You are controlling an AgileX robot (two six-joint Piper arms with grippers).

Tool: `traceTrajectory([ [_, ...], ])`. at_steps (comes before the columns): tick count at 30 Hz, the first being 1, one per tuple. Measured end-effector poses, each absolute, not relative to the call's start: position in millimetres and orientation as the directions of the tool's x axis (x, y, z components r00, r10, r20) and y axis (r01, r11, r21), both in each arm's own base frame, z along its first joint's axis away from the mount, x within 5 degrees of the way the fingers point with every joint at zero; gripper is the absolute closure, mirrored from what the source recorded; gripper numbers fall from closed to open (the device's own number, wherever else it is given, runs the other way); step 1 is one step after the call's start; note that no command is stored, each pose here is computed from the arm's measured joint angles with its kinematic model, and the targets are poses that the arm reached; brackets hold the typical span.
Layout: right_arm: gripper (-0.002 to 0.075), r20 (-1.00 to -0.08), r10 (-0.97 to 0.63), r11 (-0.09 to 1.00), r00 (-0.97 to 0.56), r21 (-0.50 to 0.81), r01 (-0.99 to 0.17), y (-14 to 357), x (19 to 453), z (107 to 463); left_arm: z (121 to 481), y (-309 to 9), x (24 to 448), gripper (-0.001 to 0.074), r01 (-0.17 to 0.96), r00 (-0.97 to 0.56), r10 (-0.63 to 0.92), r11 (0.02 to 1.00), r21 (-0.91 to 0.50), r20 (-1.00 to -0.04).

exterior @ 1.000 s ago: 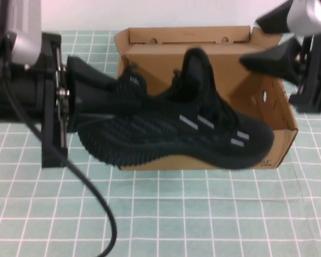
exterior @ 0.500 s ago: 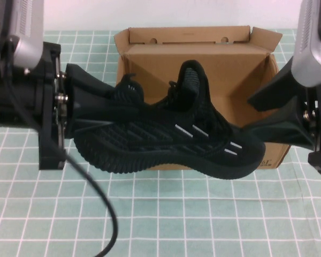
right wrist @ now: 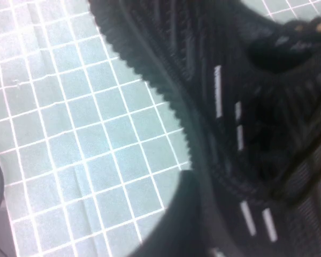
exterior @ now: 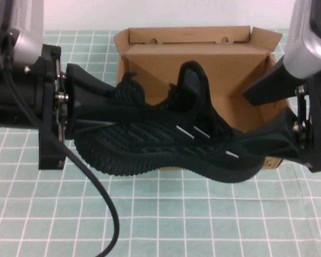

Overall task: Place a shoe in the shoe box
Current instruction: Place the shoe in the shoe box

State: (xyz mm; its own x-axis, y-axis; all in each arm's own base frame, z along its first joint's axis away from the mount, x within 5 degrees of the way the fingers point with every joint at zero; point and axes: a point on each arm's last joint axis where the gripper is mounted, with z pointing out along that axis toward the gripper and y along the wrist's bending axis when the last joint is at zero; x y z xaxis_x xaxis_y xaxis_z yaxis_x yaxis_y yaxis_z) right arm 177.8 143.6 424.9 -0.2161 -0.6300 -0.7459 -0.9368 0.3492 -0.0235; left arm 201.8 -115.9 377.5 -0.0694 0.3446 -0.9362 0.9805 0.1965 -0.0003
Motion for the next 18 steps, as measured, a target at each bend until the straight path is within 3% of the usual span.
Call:
traceTrajectory([
  [5, 0.0124, -0.731, -0.643, 0.334, -0.230, 0.003, -0.943, 145.7, 179.6, 420.7, 377.4, -116.1, 200.8, 0.0704, 0.983, -0.063, 0.347, 0.184, 0.002, -0.936],
  [18, 0.0114, -0.714, -0.665, 0.304, -0.219, 0.008, -0.953, 155.6, 196.8, 407.0, 375.4, -110.8, 193.8, 0.0705, 0.979, -0.070, 0.434, 0.201, 0.021, -0.898],
])
